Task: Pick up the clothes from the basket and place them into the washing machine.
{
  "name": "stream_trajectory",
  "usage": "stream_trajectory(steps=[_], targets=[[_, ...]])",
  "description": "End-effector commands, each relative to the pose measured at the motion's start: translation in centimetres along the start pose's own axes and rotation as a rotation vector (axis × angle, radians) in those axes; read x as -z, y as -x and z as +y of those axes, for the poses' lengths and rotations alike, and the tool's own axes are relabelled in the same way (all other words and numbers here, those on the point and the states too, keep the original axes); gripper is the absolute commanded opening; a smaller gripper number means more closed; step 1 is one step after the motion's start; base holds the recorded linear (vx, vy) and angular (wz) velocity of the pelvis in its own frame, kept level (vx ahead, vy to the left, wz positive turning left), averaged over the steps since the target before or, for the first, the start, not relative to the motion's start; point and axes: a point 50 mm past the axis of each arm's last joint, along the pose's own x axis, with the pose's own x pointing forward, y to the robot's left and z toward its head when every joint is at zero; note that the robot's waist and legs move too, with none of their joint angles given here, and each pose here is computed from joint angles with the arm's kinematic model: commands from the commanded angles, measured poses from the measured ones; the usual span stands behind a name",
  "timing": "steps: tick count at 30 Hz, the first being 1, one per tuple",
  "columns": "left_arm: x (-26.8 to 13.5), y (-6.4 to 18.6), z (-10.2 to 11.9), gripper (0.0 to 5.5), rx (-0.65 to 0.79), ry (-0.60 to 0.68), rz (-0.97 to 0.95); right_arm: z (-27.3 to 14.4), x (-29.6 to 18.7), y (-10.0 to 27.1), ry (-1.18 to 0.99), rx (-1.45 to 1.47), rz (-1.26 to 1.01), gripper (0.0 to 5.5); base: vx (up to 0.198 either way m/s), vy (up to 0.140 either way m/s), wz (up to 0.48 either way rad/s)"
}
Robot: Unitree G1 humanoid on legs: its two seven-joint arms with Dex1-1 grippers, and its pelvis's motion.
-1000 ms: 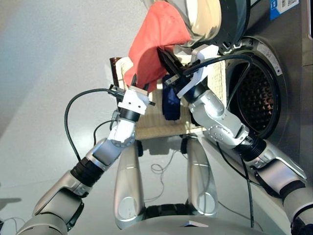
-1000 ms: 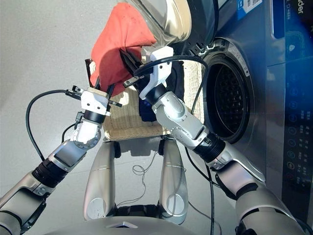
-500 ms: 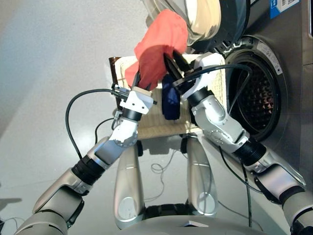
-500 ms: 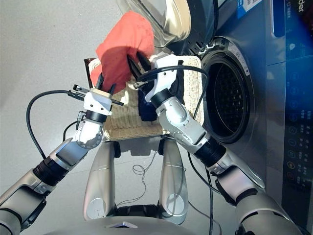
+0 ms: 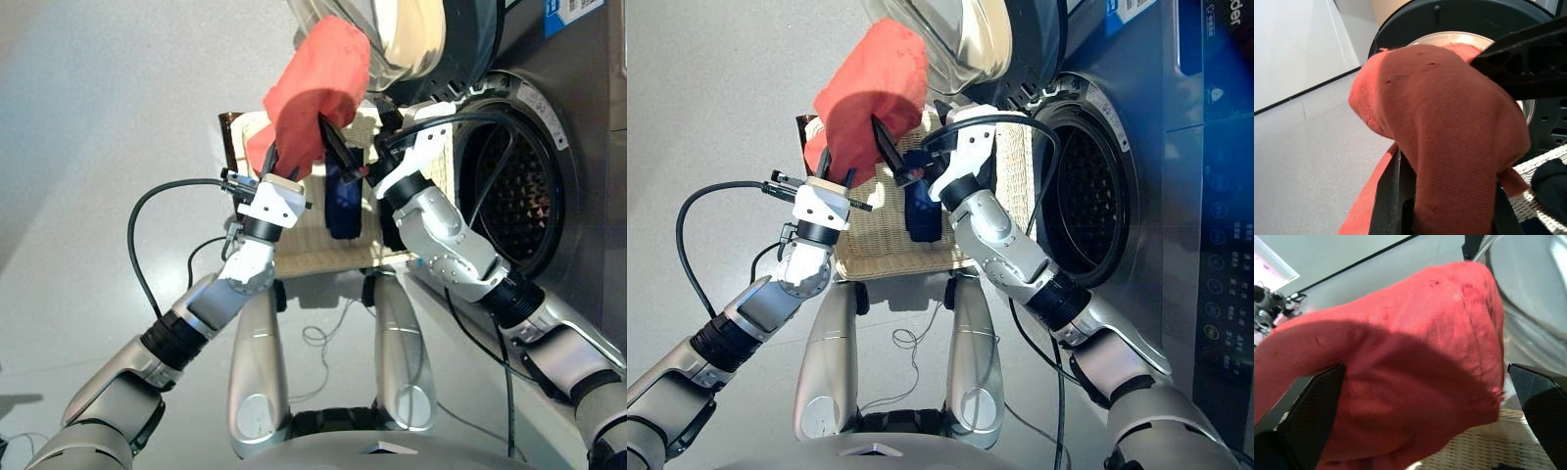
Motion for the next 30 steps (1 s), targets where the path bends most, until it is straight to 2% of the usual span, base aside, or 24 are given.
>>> stream_trajectory(steps=[1,13,24,25,26,28,30], targets=[[-6.7,-1.2,-1.1,0.0,0.047,0.125,-0.333,3.1,-1.5,-1.0,-0.03,-0.218,-0.023,5.5,0.0,0.0,0.0],[-7.2,-1.4,-1.4,0.0,0.094,0.168,-0.347,4.7,-1.2,-2.6,-0.144,-0.315,0.026,5.5,0.0,0.0,0.0],[-7.3,-1.5,-1.8,0.0,0.127,0.177,-0.347,5.1,-1.6,-2.9,-0.149,-0.34,0.005,5.5,0.0,0.0,0.0],[-7.4,-1.5,-1.8,0.0,0.129,0.176,-0.35,5.1,-1.6,-2.9,-0.152,-0.341,0.004,2.5,0.0,0.0,0.0],[-7.3,-1.5,-1.8,0.0,0.129,0.173,-0.35,5.0,-1.6,-2.8,-0.153,-0.338,0.003,1.23,0.0,0.0,0.0],[-7.4,-1.5,-1.8,0.0,0.13,0.173,-0.353,5.0,-1.6,-2.8,-0.157,-0.339,0.0,0.0,0.0,0.0,0.0],[-7.5,-1.6,-1.8,0.0,0.128,0.171,-0.356,5.0,-1.6,-2.7,-0.16,-0.338,-0.001,0.0,0.0,0.0,0.0]])
